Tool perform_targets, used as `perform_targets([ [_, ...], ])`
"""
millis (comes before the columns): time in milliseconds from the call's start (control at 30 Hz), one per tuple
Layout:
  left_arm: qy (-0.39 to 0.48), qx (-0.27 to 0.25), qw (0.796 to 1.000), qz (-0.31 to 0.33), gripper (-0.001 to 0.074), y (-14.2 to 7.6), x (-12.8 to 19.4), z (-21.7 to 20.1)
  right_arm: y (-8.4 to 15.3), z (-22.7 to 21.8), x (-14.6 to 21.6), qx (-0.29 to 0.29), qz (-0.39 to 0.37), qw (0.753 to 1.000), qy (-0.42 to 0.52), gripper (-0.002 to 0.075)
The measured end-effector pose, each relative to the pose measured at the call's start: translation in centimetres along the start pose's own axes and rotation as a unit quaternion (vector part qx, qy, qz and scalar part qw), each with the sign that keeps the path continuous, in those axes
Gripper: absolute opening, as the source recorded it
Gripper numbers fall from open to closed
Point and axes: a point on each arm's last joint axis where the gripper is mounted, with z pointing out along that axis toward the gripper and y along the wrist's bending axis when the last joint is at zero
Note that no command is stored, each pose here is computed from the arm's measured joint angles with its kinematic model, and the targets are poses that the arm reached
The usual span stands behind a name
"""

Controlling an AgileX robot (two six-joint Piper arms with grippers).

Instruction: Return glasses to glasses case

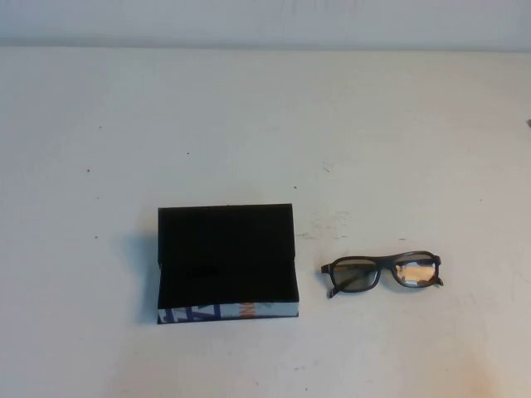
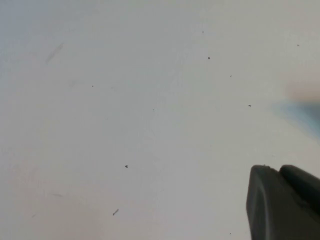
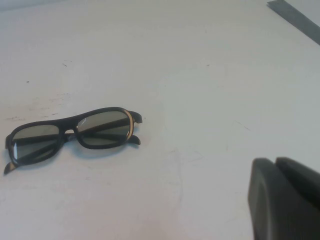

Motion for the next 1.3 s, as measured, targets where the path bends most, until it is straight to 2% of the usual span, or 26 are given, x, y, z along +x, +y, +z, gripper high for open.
perform_targets([
  [1133, 0.0, 0.0, 1.0, 0.0, -0.0001, 0.0, 0.0, 0.0, 0.0, 0.0, 0.0, 0.0, 0.0, 1.0, 0.0, -0.0014],
  [1300, 0.0, 0.0, 1.0, 0.0, -0.0001, 0.0, 0.0, 0.0, 0.18, 0.0, -0.01, -0.01, 0.026, 1.0, 0.0, -0.0014],
])
